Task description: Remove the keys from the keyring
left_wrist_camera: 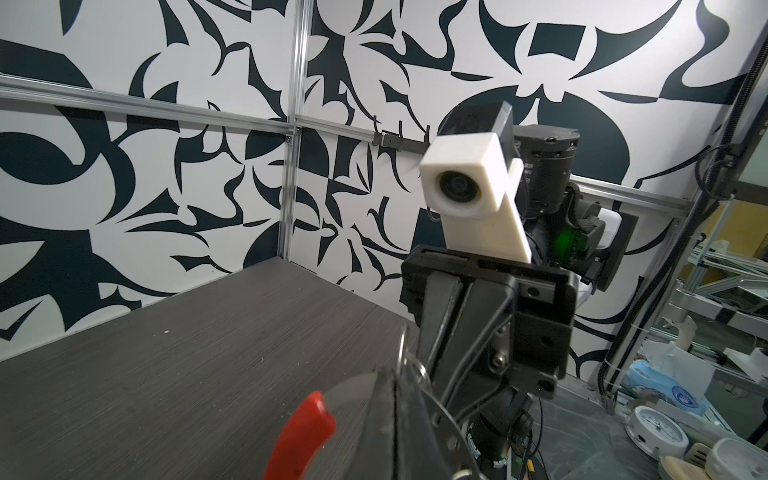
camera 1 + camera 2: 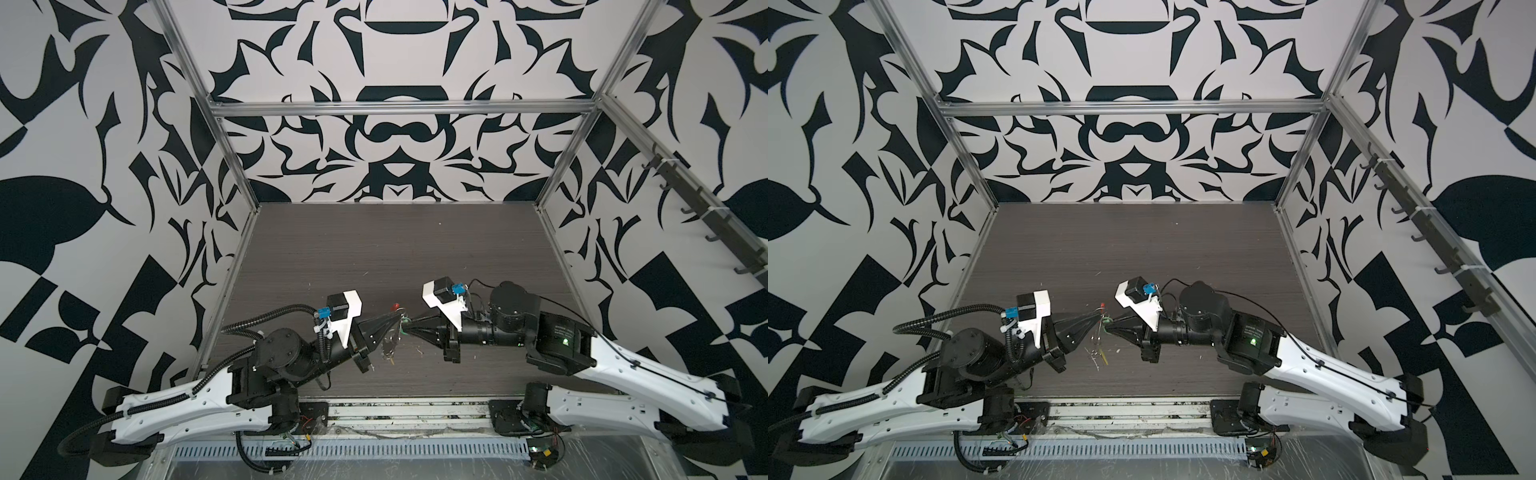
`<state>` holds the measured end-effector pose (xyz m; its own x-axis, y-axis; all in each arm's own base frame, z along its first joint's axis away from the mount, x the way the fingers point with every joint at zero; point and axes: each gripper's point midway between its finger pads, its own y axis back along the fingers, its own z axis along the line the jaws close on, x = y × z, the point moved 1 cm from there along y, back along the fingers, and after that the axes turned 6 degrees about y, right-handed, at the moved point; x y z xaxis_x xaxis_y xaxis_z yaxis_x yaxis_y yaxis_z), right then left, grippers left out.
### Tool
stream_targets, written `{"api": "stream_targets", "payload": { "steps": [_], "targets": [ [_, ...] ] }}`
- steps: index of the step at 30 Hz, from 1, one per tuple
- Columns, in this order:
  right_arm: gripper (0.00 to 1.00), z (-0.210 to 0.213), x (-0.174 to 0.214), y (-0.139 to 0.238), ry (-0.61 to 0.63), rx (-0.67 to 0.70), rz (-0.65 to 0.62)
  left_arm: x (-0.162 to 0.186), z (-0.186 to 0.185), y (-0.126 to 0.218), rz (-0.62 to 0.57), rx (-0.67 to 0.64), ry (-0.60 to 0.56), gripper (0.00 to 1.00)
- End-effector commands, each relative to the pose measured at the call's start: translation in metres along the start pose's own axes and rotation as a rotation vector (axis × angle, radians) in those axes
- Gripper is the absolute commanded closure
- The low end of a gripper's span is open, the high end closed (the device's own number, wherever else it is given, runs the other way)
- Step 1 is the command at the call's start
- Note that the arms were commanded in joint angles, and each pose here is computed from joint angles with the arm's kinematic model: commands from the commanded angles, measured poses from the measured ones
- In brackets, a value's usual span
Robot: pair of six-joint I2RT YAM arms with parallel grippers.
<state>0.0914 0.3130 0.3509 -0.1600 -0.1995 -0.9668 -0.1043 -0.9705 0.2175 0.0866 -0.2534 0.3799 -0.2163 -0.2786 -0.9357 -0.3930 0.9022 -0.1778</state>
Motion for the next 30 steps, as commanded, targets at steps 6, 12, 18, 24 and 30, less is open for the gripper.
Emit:
{"api": "stream_targets", "payload": {
  "steps": [6, 12, 18, 24, 30],
  "targets": [
    [1.0, -0.002, 0.024, -0.019, -0.054, -0.036, 0.063, -0.027, -0.006, 0.006, -0.121, 0.034, 0.038, 1.0],
    [1.0, 0.003, 0.026, -0.028, -0.061, -0.089, 0.065, -0.023, -0.008, 0.005, -0.12, 0.051, 0.033, 1.0],
    [1.0, 0.017, 0.02, -0.032, -0.044, -0.189, 0.032, -0.017, -0.014, 0.009, -0.117, 0.098, -0.021, 1.0],
    [1.0, 0.033, 0.014, -0.038, -0.058, -0.312, 0.01, -0.015, -0.013, 0.011, -0.117, 0.095, -0.037, 1.0],
    [1.0, 0.025, 0.023, -0.041, -0.071, -0.263, 0.058, -0.017, -0.012, 0.015, -0.114, 0.096, -0.041, 1.0]
  ]
}}
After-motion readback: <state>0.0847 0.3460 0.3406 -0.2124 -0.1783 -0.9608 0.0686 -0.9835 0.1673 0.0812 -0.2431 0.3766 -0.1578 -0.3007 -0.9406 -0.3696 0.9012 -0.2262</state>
